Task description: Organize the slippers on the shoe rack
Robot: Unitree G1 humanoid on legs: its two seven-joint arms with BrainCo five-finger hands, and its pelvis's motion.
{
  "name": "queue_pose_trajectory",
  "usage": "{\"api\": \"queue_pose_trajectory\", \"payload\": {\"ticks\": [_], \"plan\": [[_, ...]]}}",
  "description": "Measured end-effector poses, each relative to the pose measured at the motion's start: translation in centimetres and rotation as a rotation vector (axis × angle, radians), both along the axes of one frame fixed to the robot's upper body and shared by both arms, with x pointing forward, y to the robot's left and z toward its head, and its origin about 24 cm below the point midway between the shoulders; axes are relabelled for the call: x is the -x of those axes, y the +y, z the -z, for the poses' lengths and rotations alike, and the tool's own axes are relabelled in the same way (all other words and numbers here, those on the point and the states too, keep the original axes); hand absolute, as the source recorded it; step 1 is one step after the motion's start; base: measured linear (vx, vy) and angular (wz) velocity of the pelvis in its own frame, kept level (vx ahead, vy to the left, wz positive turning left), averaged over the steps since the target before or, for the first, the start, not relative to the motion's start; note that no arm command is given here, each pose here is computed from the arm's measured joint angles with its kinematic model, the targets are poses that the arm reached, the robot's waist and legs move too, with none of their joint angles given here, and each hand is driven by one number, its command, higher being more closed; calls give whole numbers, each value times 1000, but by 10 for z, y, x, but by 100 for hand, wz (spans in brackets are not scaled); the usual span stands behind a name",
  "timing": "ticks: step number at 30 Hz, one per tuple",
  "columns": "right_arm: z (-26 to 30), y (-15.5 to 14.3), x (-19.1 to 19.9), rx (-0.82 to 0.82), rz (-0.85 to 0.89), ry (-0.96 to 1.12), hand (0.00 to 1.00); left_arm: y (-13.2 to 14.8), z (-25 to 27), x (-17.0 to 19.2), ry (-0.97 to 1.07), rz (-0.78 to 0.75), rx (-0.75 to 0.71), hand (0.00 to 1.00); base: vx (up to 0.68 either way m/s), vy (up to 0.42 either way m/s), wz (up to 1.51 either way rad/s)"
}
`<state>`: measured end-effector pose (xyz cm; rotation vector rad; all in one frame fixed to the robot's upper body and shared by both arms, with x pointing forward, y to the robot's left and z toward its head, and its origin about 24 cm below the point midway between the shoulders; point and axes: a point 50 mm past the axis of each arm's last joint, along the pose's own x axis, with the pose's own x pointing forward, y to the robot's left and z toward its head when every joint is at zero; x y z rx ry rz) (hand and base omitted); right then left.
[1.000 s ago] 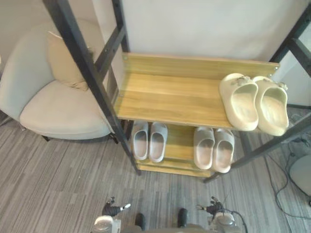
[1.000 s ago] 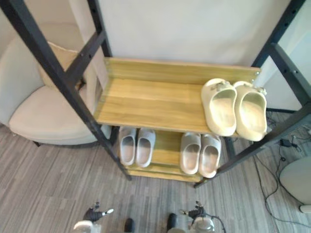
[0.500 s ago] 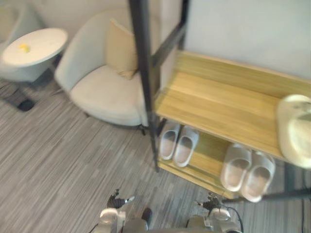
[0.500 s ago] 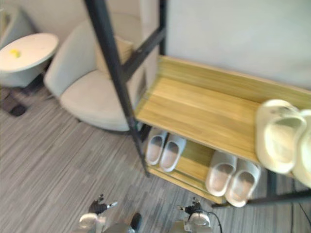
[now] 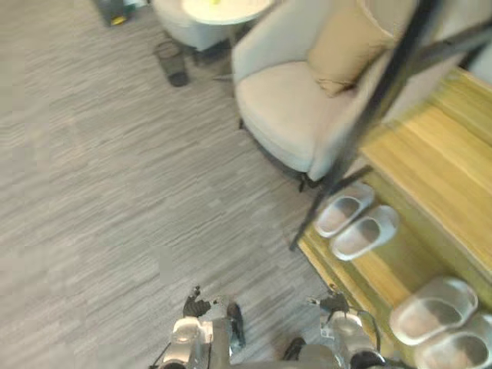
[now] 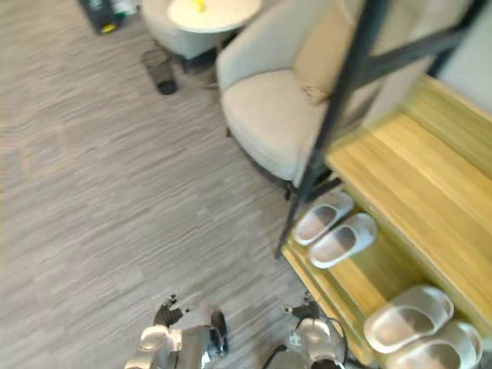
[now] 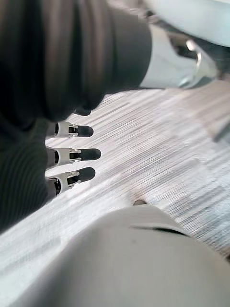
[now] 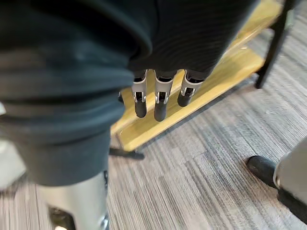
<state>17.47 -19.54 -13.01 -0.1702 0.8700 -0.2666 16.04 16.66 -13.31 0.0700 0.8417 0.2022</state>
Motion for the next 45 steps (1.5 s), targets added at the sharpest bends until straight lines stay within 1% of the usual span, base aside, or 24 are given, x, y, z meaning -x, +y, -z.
{"api": "queue_pose_trajectory", "payload": {"ticks": [1, 3, 5, 7, 12, 16, 19, 22, 23, 25, 29, 32, 35, 36, 37, 40, 42, 45], "plan": [[2, -2, 5, 1, 7, 12, 0, 1, 5, 7, 37, -1, -1, 0, -4, 39, 37], [3, -1, 5, -4, 9, 20, 0, 2, 7, 10, 58, 6, -5, 0, -24, 47, 11], [4, 3, 6, -13, 0, 29, 0, 8, 10, 13, 83, 37, -35, 0, -56, 91, 6], [7, 3, 8, -13, -3, 52, 0, 16, 11, 18, 102, 38, -57, 0, -9, 91, 12], [9, 2, 12, -15, -1, 72, 0, 18, 12, 20, 108, 46, -62, 0, -4, 37, 54], [15, 15, 25, -49, -3, 104, 0, 22, 12, 21, 114, 39, -74, 0, 76, -71, 90], [17, 14, 30, -48, 3, 113, 0, 22, 12, 22, 119, 41, -72, 0, 151, -184, 112], [17, 10, 32, -43, 17, 114, 0, 18, 14, 22, 118, 4, -46, 0, 229, -194, 80], [15, 13, 27, -49, 12, 99, 0, 18, 14, 24, 120, -31, -31, 0, 277, -166, 46], [16, 16, 28, -56, 11, 100, 0, 18, 13, 23, 109, -47, -25, 0, 235, -114, 52], [12, 24, 25, -63, -16, 66, 0, 18, 6, 16, 45, -127, 0, 0, 241, -62, 34], [7, 26, 16, -62, -19, 26, 0, 11, 5, 12, 29, -136, 27, 0, 202, 5, 11], [10, 32, 19, -90, 7, 45, 0, 11, -2, -1, -18, -126, 24, 0, 206, 50, 82], [9, 25, 19, -82, 24, 44, 0, 9, -2, -2, -18, -126, 31, 0, 194, 104, 63], [10, 20, 20, -79, 37, 52, 0, 10, 0, 2, -2, -130, 32, 0, 236, 135, 45], [8, 29, 10, -107, 29, 41, 0, 25, 5, 13, 40, -154, 6, 0, 273, 123, 28], [10, 32, 13, -116, 28, 47, 0, 29, 8, 24, 63, -171, 4, 0, 246, 103, 33], [15, 33, 27, -119, 30, 78, 0, 32, 10, 30, 80, -176, -1, 0, 249, 55, 53]]}}
